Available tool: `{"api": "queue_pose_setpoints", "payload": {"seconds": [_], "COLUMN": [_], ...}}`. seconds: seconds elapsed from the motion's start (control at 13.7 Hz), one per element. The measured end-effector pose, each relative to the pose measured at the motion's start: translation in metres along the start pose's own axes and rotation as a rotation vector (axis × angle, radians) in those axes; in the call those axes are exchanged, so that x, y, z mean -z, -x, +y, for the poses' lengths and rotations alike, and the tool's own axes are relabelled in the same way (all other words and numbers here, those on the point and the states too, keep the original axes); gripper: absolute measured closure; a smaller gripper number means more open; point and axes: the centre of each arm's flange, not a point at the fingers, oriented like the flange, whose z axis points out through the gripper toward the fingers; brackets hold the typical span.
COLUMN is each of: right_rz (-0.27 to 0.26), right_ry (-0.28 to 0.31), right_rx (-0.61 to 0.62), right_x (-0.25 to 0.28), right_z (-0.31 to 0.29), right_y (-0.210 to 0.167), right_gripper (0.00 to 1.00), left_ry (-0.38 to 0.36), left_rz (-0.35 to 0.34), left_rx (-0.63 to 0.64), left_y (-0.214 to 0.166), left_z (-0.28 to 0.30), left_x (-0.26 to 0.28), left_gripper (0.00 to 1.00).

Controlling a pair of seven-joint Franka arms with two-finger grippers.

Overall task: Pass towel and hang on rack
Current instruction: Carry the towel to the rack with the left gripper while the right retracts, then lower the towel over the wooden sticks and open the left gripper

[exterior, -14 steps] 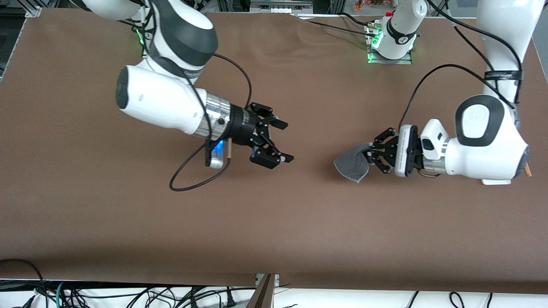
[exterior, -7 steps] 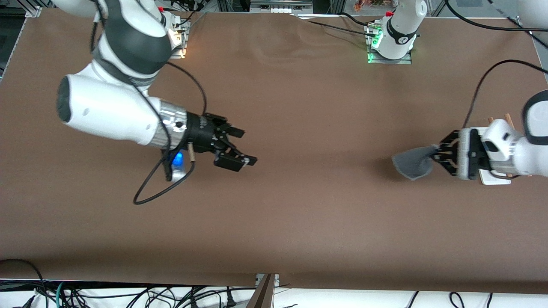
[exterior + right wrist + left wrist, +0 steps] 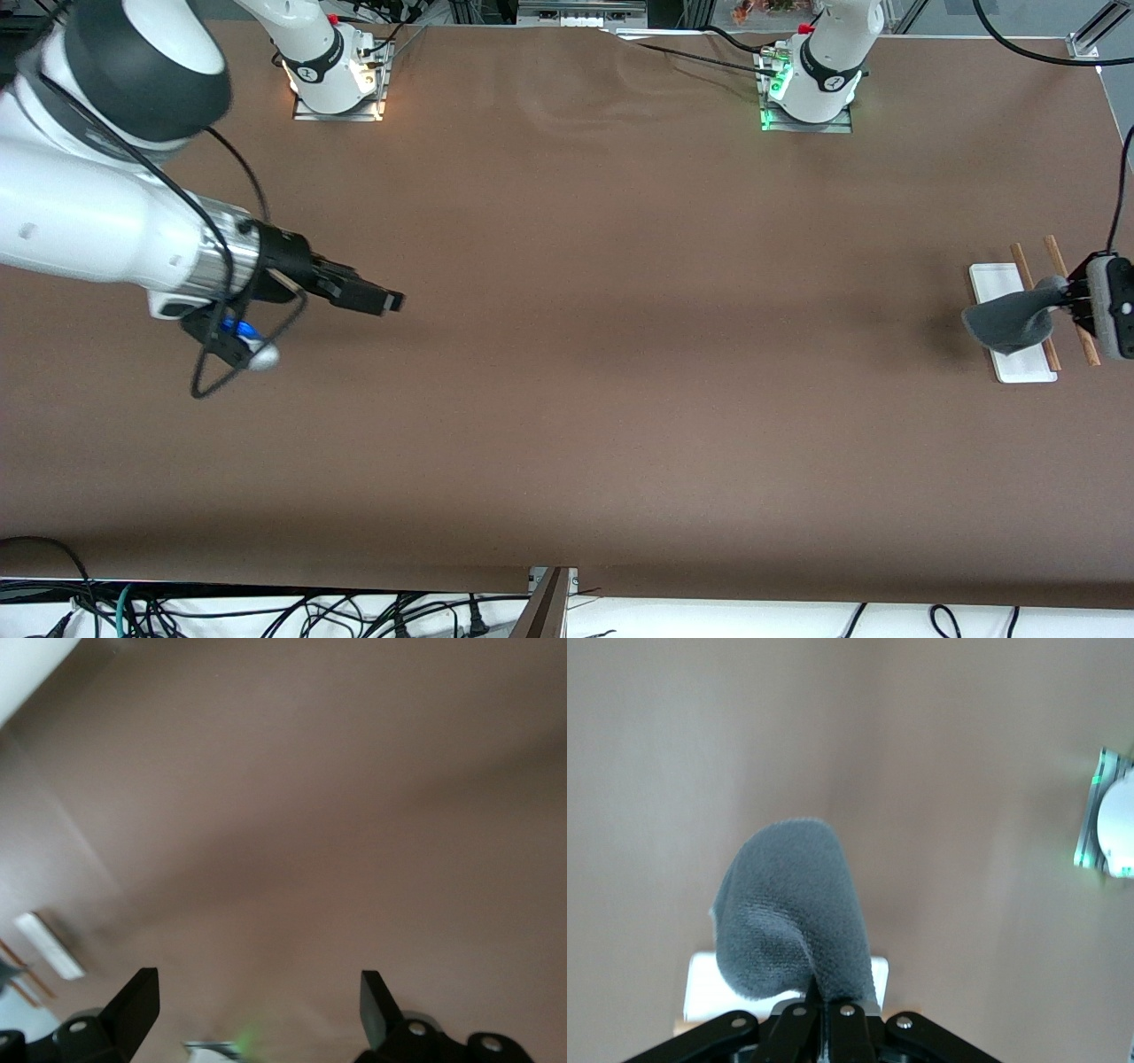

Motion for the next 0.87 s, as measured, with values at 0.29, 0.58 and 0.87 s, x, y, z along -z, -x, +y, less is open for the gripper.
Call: {"api": "queue_pose_setpoints", "payload": {"seconds": [0.29, 0.58, 0.87], "right_rz": [0.071, 0.122, 0.147], "right_ry": [0.195, 0.306, 0.34], "right_rx": [0.258, 0.347, 0.37], "right_x": [0.043, 0.062, 0.066], "right_z": [0.076, 0.125, 0.136], "right_y": [0.007, 0.036, 0.045], "right_gripper": [0.0, 0.0, 0.0], "left_ry": [-0.032, -0.059, -0.064], "left_rz": [-0.003, -0.01, 0.005], "left_rx": [0.005, 0.025, 0.056], "left_y": [0.079, 0.113, 0.161], "left_z": [-0.007, -0.011, -0.011], "left_x": [-0.026, -0.041, -0.07], "left_gripper": [0.97, 0.97, 0.97]}}
